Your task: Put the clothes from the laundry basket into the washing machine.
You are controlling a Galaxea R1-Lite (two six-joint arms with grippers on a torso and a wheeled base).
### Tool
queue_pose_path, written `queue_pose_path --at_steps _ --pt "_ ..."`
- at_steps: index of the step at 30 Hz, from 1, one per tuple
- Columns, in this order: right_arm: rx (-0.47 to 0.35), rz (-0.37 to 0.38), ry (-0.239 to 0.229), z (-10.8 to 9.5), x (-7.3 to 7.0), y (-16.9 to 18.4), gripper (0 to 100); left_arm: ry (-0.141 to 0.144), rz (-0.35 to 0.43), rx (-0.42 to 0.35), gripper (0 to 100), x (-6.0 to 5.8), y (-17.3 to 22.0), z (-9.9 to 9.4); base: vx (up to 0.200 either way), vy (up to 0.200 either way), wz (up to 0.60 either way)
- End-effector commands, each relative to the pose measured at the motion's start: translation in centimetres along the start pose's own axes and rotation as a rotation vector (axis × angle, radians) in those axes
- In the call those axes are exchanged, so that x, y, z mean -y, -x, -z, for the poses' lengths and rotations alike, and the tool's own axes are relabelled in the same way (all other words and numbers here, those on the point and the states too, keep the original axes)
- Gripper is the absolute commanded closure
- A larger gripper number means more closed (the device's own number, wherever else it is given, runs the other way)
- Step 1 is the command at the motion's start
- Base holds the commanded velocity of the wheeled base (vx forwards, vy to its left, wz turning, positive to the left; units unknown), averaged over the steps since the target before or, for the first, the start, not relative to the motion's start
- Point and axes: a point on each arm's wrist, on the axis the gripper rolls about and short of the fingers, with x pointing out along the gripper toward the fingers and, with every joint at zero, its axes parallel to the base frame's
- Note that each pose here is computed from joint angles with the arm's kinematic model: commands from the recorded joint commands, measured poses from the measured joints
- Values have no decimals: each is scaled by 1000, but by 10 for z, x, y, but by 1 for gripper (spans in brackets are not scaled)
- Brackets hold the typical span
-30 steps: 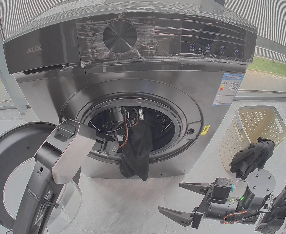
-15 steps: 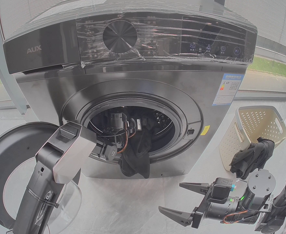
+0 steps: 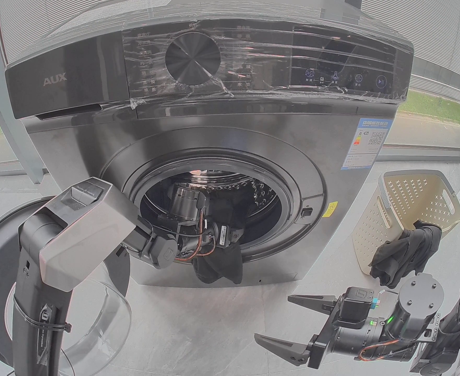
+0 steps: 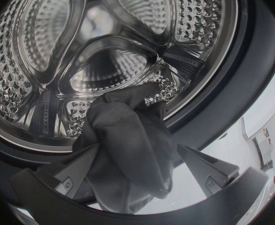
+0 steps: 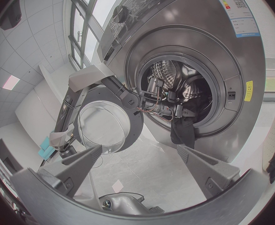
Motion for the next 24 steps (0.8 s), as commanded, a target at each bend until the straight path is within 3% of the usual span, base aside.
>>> queue_pose_path --at_steps 1,5,6,15,17,21,23,24 --pt "3 -2 1 -1 0 0 0 -10 3 -11 0 2 3 2 0 0 0" --pt "6 -2 1 -1 0 0 0 -24 -9 -37 0 -2 -4 12 0 0 0" --pt "6 -2 1 -1 0 0 0 -24 -9 -42 100 -3 -4 12 0 0 0" --pt "11 -3 1 -2 0 -1 0 -9 -16 -4 100 -5 -5 4 0 0 0" --pt "13 -2 1 -3 0 0 0 2 -21 46 100 -8 -6 -8 0 0 0" --pt "14 -2 1 -3 0 -1 0 54 -55 185 100 -9 -10 -35 0 0 0" --pt "12 0 0 -2 0 -1 0 84 -67 289 100 -7 -17 -50 0 0 0" --pt "10 0 0 -2 0 -1 0 85 -72 305 100 -8 -18 -52 0 0 0"
